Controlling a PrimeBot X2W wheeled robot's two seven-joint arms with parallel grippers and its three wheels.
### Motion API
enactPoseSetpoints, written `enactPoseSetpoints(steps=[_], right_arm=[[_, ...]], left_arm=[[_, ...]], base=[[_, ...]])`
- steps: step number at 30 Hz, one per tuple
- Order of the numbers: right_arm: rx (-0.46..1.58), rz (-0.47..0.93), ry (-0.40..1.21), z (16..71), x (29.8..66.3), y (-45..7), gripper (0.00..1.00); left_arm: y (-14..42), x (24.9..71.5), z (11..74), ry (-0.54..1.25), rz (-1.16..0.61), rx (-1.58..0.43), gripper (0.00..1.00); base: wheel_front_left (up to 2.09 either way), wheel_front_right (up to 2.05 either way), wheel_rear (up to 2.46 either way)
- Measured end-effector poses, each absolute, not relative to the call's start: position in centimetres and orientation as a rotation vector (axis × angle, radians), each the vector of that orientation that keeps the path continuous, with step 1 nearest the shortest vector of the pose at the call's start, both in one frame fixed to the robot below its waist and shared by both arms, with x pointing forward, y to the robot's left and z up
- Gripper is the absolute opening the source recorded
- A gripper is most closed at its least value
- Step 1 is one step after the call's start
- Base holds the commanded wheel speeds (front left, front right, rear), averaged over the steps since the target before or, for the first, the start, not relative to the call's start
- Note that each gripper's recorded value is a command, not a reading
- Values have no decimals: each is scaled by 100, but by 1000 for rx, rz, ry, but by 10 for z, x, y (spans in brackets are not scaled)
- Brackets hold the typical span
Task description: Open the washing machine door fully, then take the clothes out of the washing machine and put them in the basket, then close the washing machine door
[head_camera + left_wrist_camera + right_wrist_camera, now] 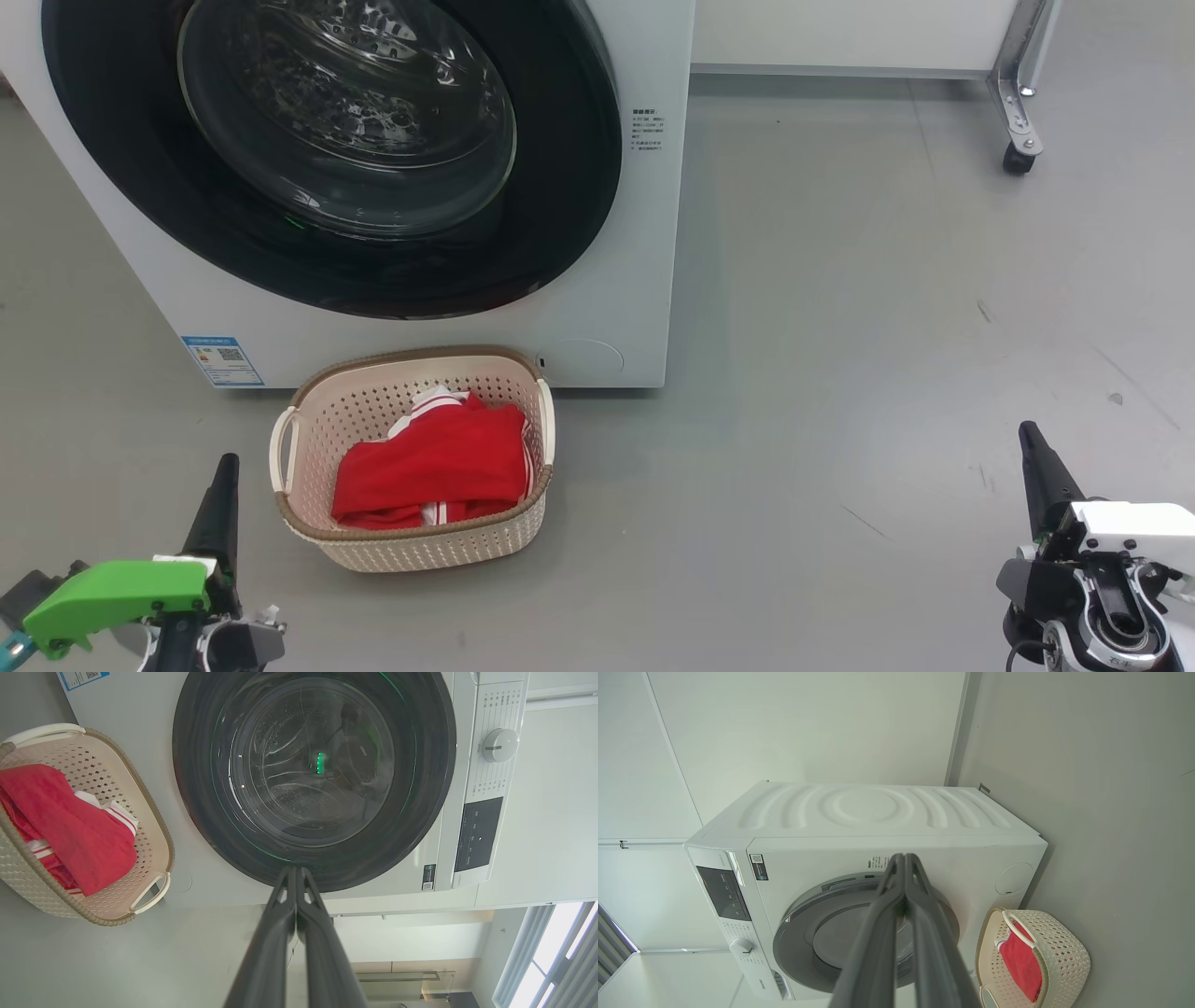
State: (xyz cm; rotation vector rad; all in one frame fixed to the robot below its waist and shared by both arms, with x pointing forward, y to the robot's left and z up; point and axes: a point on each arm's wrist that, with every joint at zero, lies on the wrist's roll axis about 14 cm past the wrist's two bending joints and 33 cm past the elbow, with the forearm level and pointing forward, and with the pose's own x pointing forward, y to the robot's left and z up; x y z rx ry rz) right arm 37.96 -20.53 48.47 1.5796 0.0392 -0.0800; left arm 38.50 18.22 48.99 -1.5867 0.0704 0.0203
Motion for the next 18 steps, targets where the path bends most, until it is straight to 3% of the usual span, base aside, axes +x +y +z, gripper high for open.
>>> enactPoseSetpoints(steps=[18], right_arm=[[1580,-80,39,485,380,-205,0]], left_arm=[[183,385,490,70,23,-1587,0]], base=[[0,0,0]])
